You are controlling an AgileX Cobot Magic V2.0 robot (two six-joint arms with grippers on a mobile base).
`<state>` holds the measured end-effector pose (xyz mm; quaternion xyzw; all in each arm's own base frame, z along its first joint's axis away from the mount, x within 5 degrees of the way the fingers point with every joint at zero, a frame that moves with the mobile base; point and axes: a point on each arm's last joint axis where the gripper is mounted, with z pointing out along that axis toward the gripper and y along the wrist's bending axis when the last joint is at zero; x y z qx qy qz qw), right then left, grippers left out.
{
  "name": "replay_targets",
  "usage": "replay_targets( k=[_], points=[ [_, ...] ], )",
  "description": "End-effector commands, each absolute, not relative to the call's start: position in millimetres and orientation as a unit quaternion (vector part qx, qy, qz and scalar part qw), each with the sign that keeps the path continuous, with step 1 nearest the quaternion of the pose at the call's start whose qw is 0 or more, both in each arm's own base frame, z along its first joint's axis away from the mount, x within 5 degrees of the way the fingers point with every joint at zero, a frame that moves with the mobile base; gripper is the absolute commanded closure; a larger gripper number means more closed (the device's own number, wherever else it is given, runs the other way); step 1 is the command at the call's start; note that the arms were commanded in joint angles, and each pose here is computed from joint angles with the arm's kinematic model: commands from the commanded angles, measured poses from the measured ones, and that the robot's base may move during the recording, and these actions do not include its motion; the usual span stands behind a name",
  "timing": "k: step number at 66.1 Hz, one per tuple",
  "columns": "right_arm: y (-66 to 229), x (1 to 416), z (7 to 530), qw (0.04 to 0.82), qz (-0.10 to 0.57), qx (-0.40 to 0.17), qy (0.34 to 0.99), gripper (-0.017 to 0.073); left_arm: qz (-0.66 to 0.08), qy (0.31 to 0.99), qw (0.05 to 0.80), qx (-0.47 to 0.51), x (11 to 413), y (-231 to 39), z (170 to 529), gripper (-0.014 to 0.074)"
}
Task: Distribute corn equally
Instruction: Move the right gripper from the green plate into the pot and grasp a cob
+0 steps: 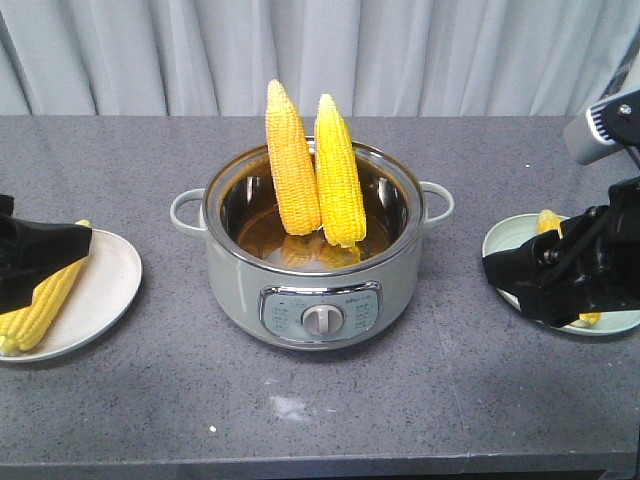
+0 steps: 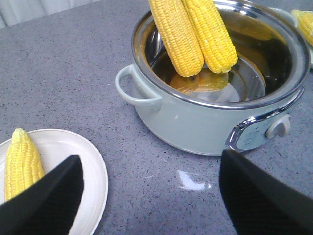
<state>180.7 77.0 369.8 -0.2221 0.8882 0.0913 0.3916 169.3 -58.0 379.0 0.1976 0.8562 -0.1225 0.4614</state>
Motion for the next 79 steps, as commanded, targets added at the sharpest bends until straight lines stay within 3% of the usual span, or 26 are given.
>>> replay_targets(
  k=[1,22,48,79],
  points=[
    [77,180,385,0.435,0.099,-0.219,0.868,-0.0003,-0.132,0.833,0.504,0.187,166,-58,394,0.0039],
    [84,198,394,0.458,0.098,-0.217,0.857,-0.0003,-0.132,0.833,0.505,0.187,167,-58,394,0.0039],
    [121,278,412,0.447,0.113,-0.256,0.849,-0.0003,-0.132,0.833,0.505,0.187,167,-58,394,0.0039],
    [161,371,391,0.432,0.134,-0.269,0.85,-0.0003,-0.132,0.833,0.505,0.187,167,-58,394,0.0039]
  ],
)
